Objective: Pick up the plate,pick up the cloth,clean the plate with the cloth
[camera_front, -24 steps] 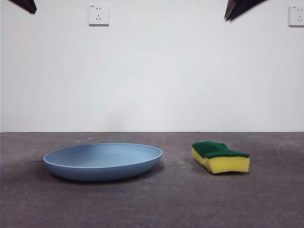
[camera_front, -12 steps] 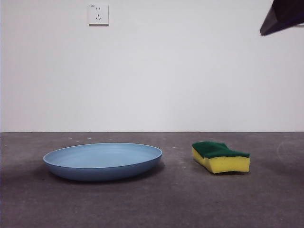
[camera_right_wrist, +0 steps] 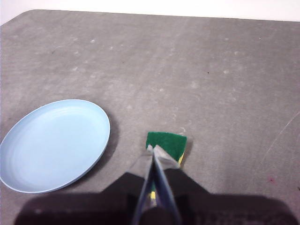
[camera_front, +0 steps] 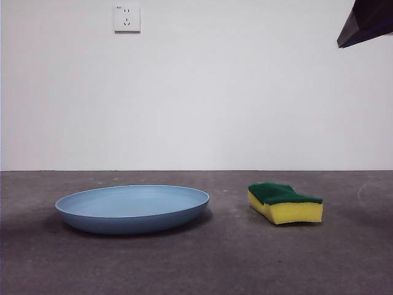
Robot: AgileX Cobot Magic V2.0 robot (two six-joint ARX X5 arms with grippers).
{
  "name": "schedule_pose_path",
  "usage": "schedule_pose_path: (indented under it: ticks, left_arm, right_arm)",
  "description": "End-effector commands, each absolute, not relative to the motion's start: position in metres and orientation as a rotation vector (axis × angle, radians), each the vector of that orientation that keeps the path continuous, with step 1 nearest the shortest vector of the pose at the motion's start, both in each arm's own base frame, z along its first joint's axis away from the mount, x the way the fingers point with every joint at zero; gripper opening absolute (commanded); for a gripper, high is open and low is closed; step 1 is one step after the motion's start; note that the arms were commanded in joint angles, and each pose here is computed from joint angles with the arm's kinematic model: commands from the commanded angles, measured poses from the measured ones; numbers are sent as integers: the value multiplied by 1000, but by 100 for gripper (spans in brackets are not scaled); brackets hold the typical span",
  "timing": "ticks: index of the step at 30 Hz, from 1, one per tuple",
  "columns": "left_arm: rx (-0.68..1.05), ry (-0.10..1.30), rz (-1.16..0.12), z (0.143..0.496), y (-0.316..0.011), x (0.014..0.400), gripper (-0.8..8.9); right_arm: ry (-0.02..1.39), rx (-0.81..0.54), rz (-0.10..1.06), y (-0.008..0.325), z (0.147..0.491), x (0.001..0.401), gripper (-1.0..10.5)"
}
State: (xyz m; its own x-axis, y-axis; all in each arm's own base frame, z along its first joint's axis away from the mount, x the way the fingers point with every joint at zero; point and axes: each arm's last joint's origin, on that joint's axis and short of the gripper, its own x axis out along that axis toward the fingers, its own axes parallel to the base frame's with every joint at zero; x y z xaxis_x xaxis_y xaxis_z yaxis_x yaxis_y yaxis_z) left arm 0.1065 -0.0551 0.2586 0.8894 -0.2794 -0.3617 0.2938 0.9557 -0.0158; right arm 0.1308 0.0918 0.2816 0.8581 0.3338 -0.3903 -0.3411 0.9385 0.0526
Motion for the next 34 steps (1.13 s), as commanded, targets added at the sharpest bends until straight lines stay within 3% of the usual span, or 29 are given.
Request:
schedule_pose_path:
  ticks: [1,8,15,22,34]
  left_arm:
    - [32,373,-298,257,-56,107,-3]
    - [60,367,-301,258,-54,104,-3]
    - [9,249,-256,261,-32,93,-3]
    - [-40,114,-170,222,-14,91,-3]
    - [-38,122,-115,158,-9,95,-3]
  right_arm:
    - [402,-6,350,92,281,131,1]
    - [402,-6,350,92,281,131,1]
    - [402,-6,350,92,281,131,1]
    - [402,-6,351,92,281,131,1]
    - [401,-6,351,92,281,131,1]
